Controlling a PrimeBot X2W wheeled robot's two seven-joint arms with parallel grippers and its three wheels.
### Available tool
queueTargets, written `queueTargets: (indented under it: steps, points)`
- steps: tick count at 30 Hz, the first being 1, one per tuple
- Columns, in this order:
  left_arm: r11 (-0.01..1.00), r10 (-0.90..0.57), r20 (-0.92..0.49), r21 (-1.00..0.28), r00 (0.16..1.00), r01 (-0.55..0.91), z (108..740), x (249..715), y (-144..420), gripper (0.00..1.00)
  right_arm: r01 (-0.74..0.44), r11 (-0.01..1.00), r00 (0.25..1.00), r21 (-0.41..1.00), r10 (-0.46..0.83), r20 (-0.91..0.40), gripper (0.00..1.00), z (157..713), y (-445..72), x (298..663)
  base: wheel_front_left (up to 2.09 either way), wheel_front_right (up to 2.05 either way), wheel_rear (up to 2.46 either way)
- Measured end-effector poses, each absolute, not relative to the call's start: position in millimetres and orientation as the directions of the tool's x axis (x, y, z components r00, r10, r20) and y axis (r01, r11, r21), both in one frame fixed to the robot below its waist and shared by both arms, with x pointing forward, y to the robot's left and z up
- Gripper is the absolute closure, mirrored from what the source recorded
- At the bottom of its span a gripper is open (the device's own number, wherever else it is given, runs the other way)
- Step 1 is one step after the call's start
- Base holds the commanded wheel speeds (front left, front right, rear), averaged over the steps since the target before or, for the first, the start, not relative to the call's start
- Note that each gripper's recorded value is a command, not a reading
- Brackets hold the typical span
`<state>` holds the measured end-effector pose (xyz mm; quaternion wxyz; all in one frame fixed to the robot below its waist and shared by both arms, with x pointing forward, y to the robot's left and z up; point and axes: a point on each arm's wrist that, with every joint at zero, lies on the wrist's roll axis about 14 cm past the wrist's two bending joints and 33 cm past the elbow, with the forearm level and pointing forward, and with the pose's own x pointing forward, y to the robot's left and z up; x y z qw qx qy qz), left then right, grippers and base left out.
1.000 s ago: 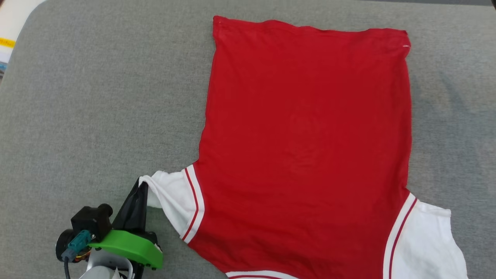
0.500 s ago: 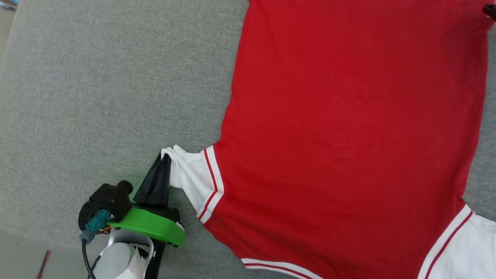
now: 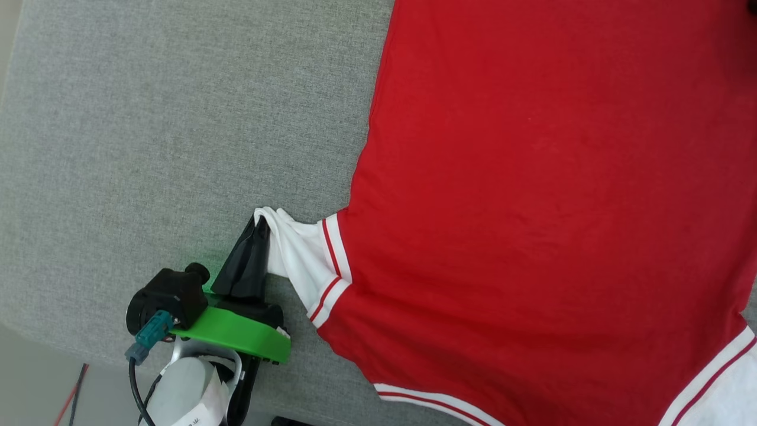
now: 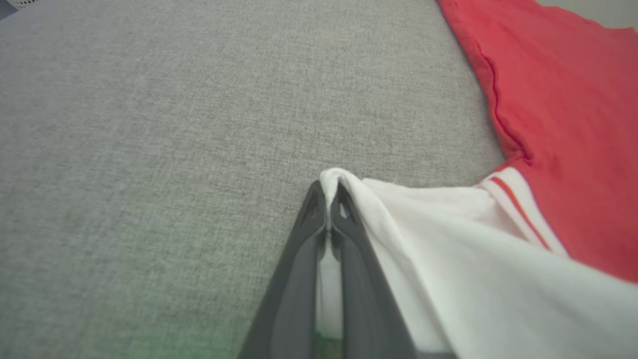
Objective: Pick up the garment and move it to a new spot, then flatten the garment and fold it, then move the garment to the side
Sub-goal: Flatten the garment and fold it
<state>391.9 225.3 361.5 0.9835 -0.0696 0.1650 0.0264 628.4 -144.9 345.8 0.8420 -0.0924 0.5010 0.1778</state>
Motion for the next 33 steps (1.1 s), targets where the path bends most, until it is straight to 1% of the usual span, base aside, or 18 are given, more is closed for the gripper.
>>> queueTargets:
  steps: [3,8,12,16,20,25,29,33]
  points:
    - [0.99,0.027,-0.322,-0.124,0.946,-0.071,364,392,225,1.0,-0.393,0.92,0.459,0.015,0.21,-0.863,1.0,352,-145,629,0.0,0.0,0.0]
    - [0.991,0.03,-0.311,-0.117,0.95,-0.07,370,390,226,1.0,-0.413,0.911,0.522,-0.006,0.231,-0.821,1.0,373,-142,628,0.0,0.0,0.0]
    - [0.99,0.035,-0.307,-0.116,0.951,-0.074,375,383,227,1.0,-0.455,0.89,0.557,-0.044,0.246,-0.793,1.0,390,-143,615,0.0,0.0,0.0]
    - [0.991,0.04,-0.313,-0.111,0.949,-0.079,378,368,229,1.0,-0.493,0.866,0.606,-0.084,0.273,-0.747,1.0,420,-152,598,0.0,0.0,0.0]
    - [0.991,0.04,-0.301,-0.112,0.953,-0.077,385,358,230,1.0,-0.514,0.85,0.615,-0.118,0.269,-0.742,1.0,437,-174,567,0.0,0.0,0.0]
    - [0.992,0.031,-0.277,-0.111,0.96,-0.064,395,352,229,1.0,-0.509,0.853,0.614,-0.119,0.263,-0.744,1.0,449,-202,522,0.0,0.0,0.0]
    - [0.993,0.007,-0.261,-0.115,0.965,-0.039,400,348,223,1.0,-0.466,0.881,0.625,-0.08,0.264,-0.735,1.0,453,-227,482,0.0,0.0,0.0]
    - [0.993,-0.011,-0.256,-0.117,0.967,-0.02,402,345,219,1.0,-0.42,0.906,0.596,-0.057,0.228,-0.77,1.0,439,-253,432,0.0,0.0,0.0]
